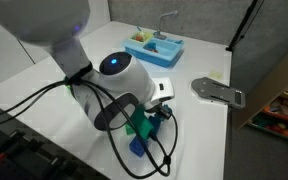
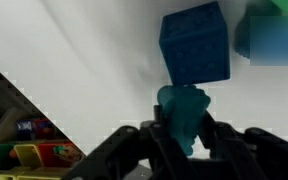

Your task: Take the green toy animal out of the bowl and put it on the table

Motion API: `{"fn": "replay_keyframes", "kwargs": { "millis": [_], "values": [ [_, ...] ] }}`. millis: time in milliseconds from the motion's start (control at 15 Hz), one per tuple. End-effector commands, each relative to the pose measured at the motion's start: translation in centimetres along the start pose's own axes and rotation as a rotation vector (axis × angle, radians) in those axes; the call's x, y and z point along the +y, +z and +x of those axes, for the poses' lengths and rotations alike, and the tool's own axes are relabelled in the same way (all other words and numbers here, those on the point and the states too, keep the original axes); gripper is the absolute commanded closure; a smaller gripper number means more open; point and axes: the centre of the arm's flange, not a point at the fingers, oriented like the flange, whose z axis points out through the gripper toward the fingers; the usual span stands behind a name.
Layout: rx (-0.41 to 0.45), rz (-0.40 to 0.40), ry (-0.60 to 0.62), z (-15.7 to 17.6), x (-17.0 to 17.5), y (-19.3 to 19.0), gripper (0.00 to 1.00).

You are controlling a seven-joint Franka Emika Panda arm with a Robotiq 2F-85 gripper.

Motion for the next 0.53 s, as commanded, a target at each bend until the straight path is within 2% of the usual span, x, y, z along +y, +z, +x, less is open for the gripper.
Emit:
{"fn": "replay_keyframes", "kwargs": {
  "millis": [0,267,333,467],
  "values": [
    [0.009,-0.001,-0.032,-2.2,0.4,-1.4,0.38],
    [0.008,0.004,-0.037,-2.1,0.2,-2.3,0.06],
    [0.011,0.010,-0.039,-2.1,0.1,-2.9,0.02],
    [0.015,0.023,-0.047,-1.9,-0.1,-4.1,0.00]
  ]
}}
